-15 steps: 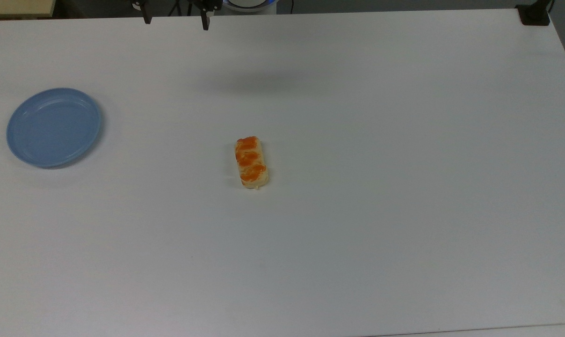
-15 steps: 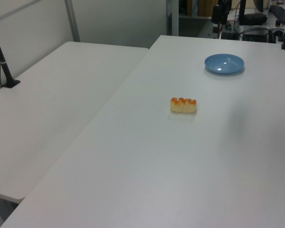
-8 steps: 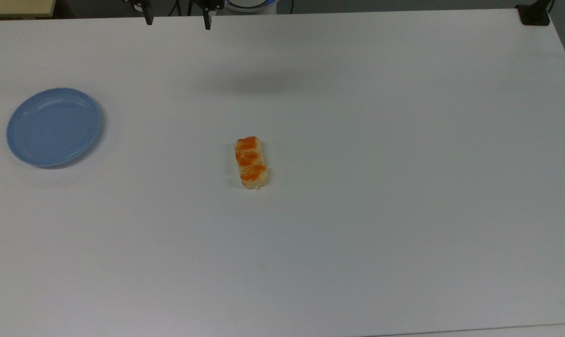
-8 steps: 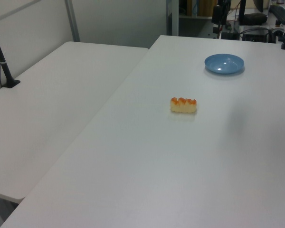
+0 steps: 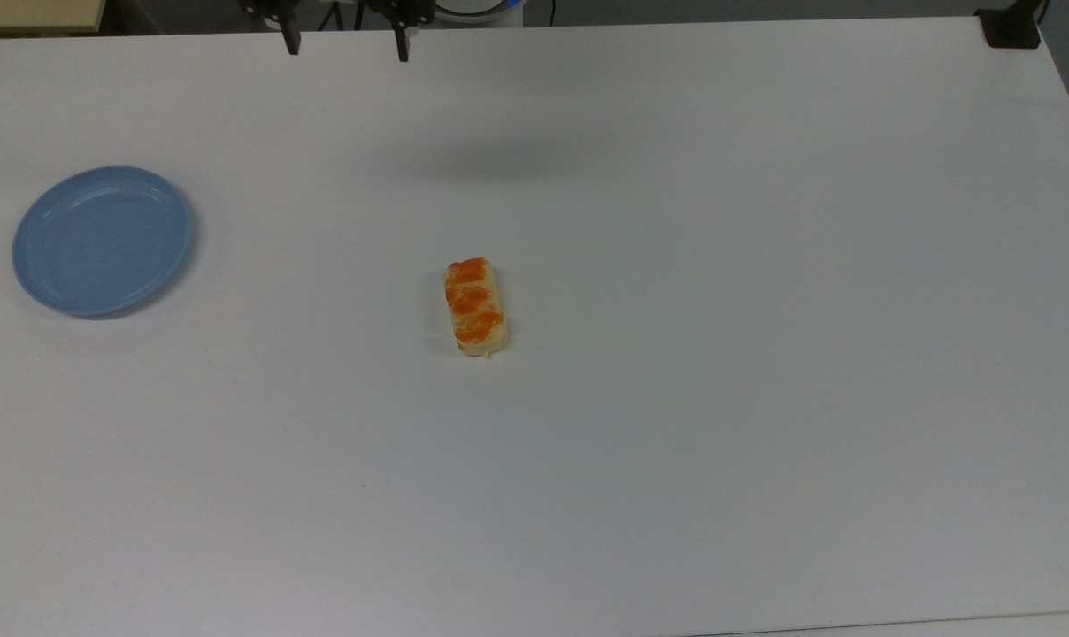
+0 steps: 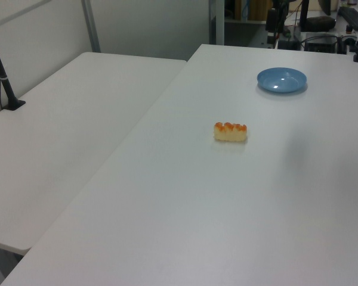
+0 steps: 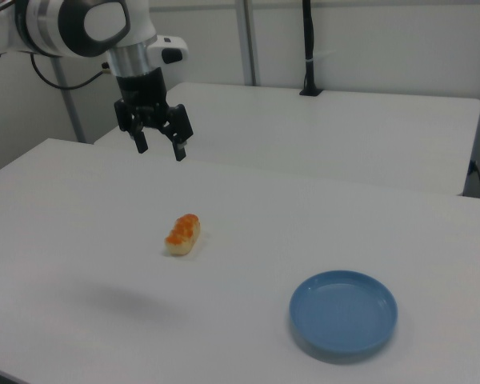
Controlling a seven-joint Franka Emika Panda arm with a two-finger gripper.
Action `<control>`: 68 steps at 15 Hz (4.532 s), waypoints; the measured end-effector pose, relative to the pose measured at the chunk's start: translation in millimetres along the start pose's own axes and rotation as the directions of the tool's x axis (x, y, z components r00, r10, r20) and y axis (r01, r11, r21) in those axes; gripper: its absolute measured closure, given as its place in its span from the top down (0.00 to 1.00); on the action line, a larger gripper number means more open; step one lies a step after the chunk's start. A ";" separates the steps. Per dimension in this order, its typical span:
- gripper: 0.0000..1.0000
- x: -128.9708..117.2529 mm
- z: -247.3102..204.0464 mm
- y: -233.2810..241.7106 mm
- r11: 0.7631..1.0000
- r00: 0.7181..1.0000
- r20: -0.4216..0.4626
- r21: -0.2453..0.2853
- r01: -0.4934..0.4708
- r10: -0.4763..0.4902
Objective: Put the bread onto the plate
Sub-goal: 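Lower the open gripper down over the orange-glazed bread roll, then close the gripper on the bread roll, then lift the bread roll and carry it over the light blue plate, then lower the roll onto the plate and open the gripper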
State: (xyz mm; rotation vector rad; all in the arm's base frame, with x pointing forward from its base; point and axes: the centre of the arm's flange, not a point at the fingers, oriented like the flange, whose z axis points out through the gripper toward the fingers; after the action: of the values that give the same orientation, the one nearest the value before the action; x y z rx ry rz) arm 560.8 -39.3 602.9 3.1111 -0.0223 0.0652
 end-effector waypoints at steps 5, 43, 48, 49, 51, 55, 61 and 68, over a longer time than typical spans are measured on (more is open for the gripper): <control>1.00 22.0 53.5 -45.1 0.997 0.995 0.062 0.010 0.082 -0.083; 0.43 78.8 178.7 93.7 0.989 0.995 -0.056 -0.129 0.070 -0.078; 0.43 46.1 190.8 202.9 0.988 0.998 -0.011 -0.138 0.066 -0.068; 0.43 41.8 195.6 216.1 0.988 0.998 -0.007 -0.140 0.065 -0.067; 0.43 34.4 209.7 240.9 0.987 0.998 -0.002 -0.148 0.062 -0.063; 0.43 27.6 249.0 273.0 0.979 0.998 0.003 -0.194 0.066 -0.066; 0.74 28.6 269.8 282.0 0.976 0.998 -0.008 -0.210 0.057 -0.060; 1.00 21.9 199.4 278.0 0.973 0.992 -0.056 -0.195 -0.124 0.115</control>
State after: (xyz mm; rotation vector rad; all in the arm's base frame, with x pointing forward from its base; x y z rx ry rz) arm 586.8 -323.4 412.8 2.9052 -0.2028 0.1261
